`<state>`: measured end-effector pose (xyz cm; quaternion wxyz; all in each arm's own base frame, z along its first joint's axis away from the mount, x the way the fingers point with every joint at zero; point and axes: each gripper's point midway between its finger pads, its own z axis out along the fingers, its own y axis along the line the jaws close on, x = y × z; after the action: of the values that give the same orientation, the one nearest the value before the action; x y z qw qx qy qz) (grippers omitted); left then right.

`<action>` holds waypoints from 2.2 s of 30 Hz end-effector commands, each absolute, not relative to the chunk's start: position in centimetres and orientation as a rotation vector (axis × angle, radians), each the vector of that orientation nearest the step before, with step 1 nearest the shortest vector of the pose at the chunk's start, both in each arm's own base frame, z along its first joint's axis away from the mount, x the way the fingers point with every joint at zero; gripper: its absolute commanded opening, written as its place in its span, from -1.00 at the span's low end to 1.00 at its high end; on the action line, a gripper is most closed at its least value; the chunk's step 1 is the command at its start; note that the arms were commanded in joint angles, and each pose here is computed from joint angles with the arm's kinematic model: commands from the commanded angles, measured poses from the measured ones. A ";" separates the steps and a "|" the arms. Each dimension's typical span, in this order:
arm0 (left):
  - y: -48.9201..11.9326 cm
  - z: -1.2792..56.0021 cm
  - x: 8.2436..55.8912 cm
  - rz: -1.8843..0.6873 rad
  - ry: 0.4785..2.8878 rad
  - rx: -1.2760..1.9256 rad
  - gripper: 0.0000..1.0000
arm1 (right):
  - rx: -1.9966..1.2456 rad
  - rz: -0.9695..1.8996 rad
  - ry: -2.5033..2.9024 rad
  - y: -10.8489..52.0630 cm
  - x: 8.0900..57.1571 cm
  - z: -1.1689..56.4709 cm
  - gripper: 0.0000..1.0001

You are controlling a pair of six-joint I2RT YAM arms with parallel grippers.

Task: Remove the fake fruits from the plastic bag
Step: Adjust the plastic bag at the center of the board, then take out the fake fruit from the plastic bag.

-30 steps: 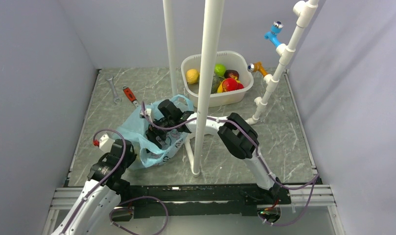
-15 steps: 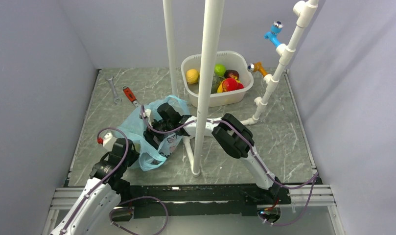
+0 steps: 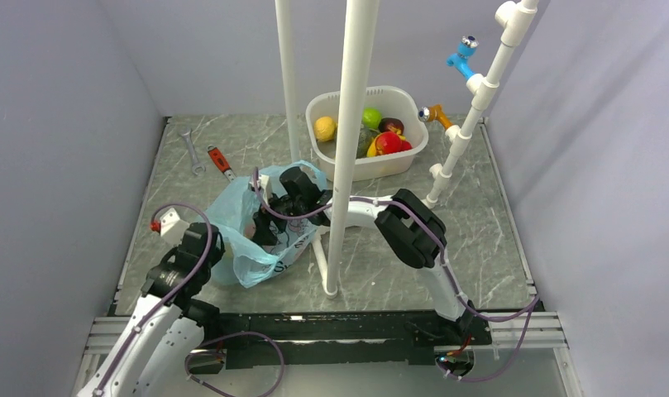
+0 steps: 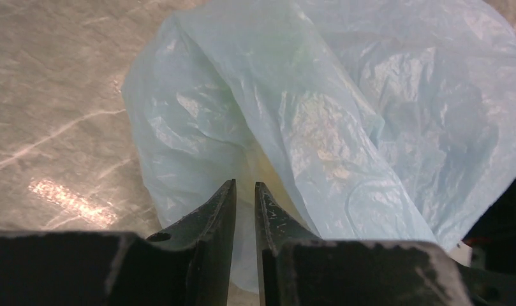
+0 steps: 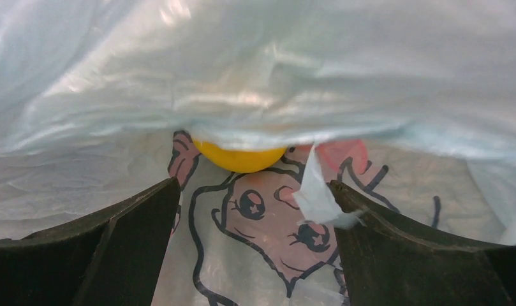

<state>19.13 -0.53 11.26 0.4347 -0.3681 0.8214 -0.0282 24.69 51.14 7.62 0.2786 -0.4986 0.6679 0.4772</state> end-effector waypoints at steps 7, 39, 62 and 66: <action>0.0 13.1 22.2 -0.007 1.972 -0.890 -0.60 | -1.324 1.266 1.679 53.5 26.8 10.3 0.70; -1.7 12.1 20.6 -0.093 2.089 -0.840 -0.64 | -1.217 1.276 1.672 54.4 26.2 13.8 -0.75; -2.6 23.0 19.0 -0.241 1.982 -0.532 0.75 | -0.869 1.024 1.919 39.0 29.1 19.8 -0.99; -5.2 25.5 18.7 -0.397 1.955 -0.365 0.96 | -0.959 1.005 2.121 39.2 28.7 15.2 -1.00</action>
<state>18.77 -2.59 21.86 0.4988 -0.2257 0.8313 -0.0960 29.58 39.11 18.36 0.3715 -0.3441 0.7639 0.4000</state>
